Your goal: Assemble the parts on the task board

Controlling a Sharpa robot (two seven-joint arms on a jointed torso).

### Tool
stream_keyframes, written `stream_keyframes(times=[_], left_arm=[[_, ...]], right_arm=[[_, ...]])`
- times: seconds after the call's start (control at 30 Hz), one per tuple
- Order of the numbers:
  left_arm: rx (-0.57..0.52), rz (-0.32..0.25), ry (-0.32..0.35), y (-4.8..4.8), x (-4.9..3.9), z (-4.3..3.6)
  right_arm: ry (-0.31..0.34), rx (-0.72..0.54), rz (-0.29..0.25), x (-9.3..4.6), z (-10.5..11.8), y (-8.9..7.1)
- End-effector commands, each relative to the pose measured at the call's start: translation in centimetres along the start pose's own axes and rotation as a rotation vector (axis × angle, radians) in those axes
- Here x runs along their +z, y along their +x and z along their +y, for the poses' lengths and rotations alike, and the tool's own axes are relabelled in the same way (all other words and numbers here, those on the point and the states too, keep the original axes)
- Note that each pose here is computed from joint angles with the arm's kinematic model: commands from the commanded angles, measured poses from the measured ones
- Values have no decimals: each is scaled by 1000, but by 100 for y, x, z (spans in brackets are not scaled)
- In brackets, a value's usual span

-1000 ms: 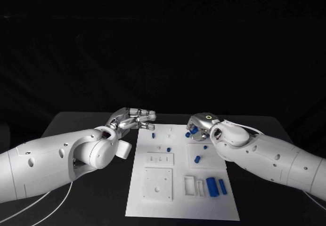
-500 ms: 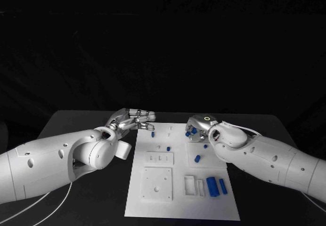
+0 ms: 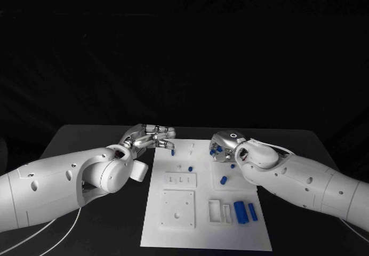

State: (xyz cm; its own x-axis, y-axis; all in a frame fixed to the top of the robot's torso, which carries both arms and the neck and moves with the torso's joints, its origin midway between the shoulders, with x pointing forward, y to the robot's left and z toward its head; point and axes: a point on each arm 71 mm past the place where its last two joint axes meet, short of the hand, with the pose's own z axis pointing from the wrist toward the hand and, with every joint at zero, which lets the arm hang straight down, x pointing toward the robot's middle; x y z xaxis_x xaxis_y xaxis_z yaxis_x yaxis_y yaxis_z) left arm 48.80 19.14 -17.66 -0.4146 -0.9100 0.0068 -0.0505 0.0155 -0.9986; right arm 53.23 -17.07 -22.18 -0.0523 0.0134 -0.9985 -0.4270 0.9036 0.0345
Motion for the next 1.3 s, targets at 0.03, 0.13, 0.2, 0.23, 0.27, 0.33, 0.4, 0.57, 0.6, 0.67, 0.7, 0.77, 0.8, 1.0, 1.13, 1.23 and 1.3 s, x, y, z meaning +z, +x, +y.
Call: stream_keyframes(times=[0.03,0.13,0.2,0.23,0.27,0.33,0.4,0.57,0.6,0.67,0.7,0.77,0.8,1.0,1.13,1.23,1.3], left_arm=[[-7,22,2,30,8,-12],[-7,22,1,28,9,-11],[-7,22,0,27,9,-10],[-7,22,-1,26,9,-10],[-7,22,-1,25,9,-9],[-7,22,-2,22,10,-8],[-7,21,-3,19,11,-7],[-6,18,-4,9,14,-5],[-6,18,-4,8,15,-4],[-5,18,-4,6,17,-4],[-5,17,-4,7,18,-4],[-5,18,-5,8,21,-3],[-5,18,-5,8,22,-3],[-5,19,-5,17,30,-2],[-5,21,-5,24,35,-2],[-6,22,-5,30,38,-2],[-6,24,-5,34,40,-2]], right_arm=[[0,-4,-7,2,8,-3],[4,-1,-20,1,5,-12],[6,2,-34,-1,2,-22],[8,4,-44,-3,2,-30],[9,6,-53,-4,3,-37],[13,8,-72,-8,7,-53],[17,10,-90,-10,12,-69],[26,21,-142,-21,53,-121],[28,24,-151,-22,66,-131],[30,28,-167,-22,92,-150],[30,29,-172,-21,101,-156],[32,34,-186,-11,135,-175],[32,36,-191,-3,152,-183],[33,42,-207,50,243,-201],[30,44,-211,94,300,-202],[27,45,-212,128,340,-202],[25,45,-212,147,364,-200]])
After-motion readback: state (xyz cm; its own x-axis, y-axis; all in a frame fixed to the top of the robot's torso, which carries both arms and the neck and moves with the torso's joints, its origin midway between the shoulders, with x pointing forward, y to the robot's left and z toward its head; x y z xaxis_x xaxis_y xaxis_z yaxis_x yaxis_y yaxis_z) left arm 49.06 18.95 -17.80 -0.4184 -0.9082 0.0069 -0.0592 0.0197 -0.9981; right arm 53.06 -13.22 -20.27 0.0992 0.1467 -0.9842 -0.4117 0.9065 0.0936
